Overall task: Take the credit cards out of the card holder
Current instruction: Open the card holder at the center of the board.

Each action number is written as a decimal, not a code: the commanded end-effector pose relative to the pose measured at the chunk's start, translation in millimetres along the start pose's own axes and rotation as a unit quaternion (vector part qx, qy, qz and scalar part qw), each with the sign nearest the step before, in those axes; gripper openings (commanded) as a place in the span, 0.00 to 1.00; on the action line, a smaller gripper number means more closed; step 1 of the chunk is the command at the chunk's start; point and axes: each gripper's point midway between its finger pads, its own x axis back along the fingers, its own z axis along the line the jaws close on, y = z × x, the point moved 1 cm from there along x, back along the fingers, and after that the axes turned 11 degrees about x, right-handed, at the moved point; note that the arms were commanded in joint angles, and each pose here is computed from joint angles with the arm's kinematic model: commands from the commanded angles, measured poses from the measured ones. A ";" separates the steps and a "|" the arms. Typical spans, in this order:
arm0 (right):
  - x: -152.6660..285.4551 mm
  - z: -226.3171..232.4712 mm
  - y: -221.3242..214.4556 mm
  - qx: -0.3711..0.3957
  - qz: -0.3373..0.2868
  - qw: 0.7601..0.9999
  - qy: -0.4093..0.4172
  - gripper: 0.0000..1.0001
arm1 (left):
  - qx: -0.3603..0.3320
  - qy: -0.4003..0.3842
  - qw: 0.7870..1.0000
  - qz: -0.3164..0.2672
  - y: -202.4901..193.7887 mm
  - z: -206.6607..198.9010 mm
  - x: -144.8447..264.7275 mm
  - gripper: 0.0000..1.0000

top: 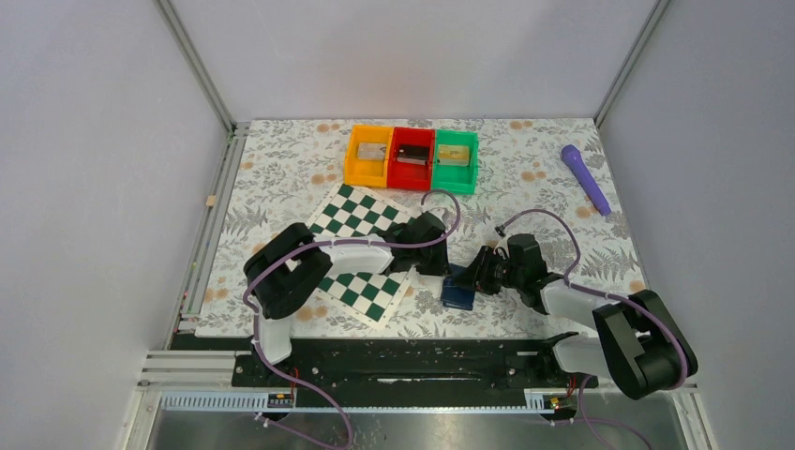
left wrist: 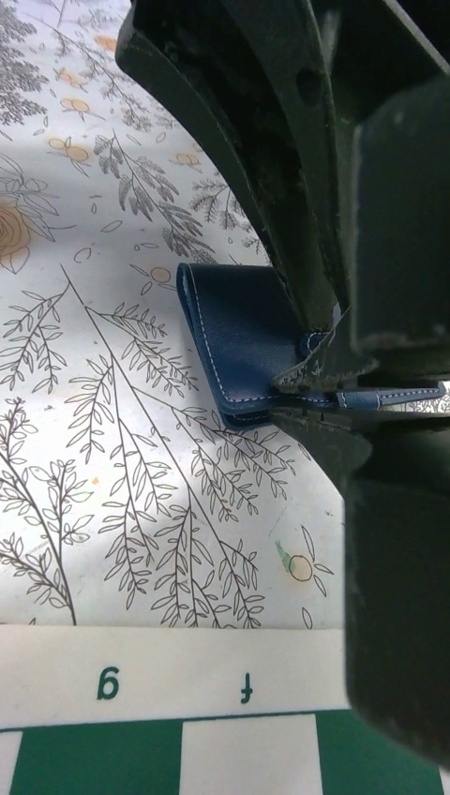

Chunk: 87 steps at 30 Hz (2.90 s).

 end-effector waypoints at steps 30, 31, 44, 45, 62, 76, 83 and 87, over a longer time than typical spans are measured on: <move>-0.9 -13.4 13.7 -0.087 -0.108 0.990 -0.022 0.00 | 0.002 0.012 1.000 -0.021 -1.8 -9.2 37.9 0.24; 0.2 -14.3 12.7 -0.086 -0.108 0.990 -0.026 0.00 | -0.001 0.013 1.000 -0.027 0.9 -11.3 41.9 0.24; 10.0 -0.9 5.6 -0.029 -0.063 0.997 -0.015 0.26 | -0.008 0.033 0.999 -0.024 -25.4 3.8 41.3 0.24; 9.9 -0.1 5.9 -0.023 -0.061 0.998 -0.014 0.27 | -0.004 0.033 0.999 -0.024 -25.8 4.3 40.8 0.24; -15.7 8.5 -24.1 -0.035 -0.007 0.999 -0.005 0.30 | 0.019 -0.015 1.000 0.016 -49.9 6.6 22.9 0.12; -7.9 20.5 -40.6 -0.042 0.012 0.998 0.036 0.20 | 0.018 -0.006 1.000 0.017 -51.0 13.0 15.0 0.07; 0.8 15.8 -50.4 -0.034 0.025 0.999 0.024 0.19 | 0.020 -0.002 1.000 0.001 -35.6 12.5 14.9 0.06; 2.8 18.1 -51.0 -0.029 0.026 0.999 0.023 0.19 | 0.014 -0.001 1.000 -0.005 -29.0 6.8 15.3 0.06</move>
